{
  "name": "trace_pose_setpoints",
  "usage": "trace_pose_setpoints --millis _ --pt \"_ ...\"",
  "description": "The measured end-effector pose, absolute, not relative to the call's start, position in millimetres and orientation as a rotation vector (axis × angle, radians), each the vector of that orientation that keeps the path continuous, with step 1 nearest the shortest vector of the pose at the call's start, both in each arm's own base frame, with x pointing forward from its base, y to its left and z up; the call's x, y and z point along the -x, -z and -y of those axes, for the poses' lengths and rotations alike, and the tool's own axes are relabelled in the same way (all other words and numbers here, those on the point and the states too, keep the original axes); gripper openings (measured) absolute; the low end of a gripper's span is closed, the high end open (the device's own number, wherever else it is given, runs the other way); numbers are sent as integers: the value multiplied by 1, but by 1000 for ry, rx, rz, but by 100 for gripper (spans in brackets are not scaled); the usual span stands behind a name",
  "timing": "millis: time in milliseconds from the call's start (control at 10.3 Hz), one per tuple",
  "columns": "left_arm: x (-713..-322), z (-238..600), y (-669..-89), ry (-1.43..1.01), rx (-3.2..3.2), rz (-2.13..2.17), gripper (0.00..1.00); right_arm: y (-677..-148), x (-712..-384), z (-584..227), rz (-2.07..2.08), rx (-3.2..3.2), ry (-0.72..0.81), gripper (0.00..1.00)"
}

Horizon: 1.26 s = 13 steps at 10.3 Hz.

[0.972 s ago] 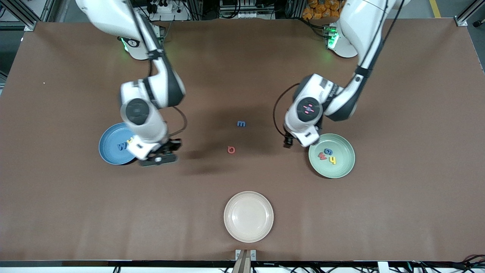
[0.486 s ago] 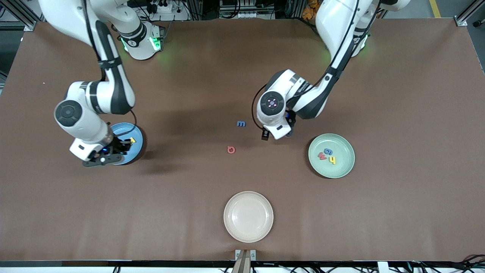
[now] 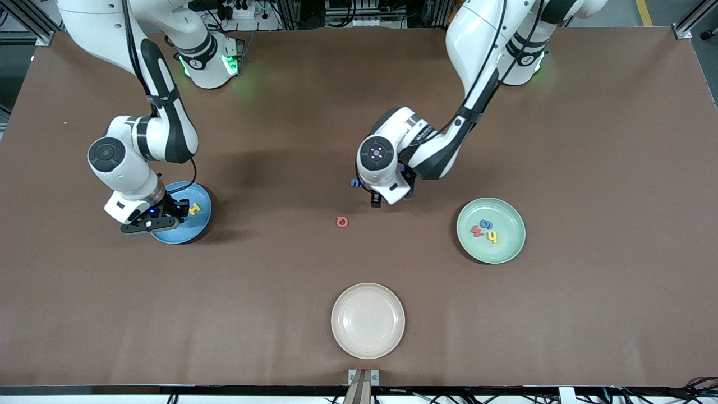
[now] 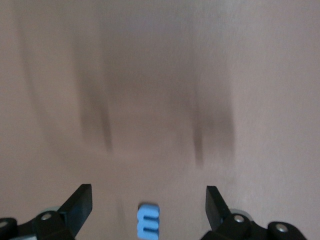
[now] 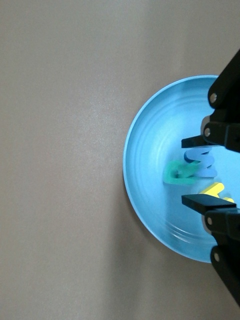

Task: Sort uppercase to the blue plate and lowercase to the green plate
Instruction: 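Grasp the blue e with the left gripper while the right gripper withdraws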

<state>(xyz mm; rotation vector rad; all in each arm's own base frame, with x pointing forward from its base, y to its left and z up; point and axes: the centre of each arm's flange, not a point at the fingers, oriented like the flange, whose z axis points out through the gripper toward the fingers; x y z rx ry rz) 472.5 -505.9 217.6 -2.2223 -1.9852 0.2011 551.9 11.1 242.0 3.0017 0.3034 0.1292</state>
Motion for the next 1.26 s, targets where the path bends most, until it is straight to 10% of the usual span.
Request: trace_pose_setpoints --millis 291,1263 --pt "-459 525 -213 -196 2226 1988 100 -243 -552 -11 -282 -3013 -134 60" --pt "-440 556 -175 -197 2305 2043 100 -260 -556 16 -215 -3073 -87 59"
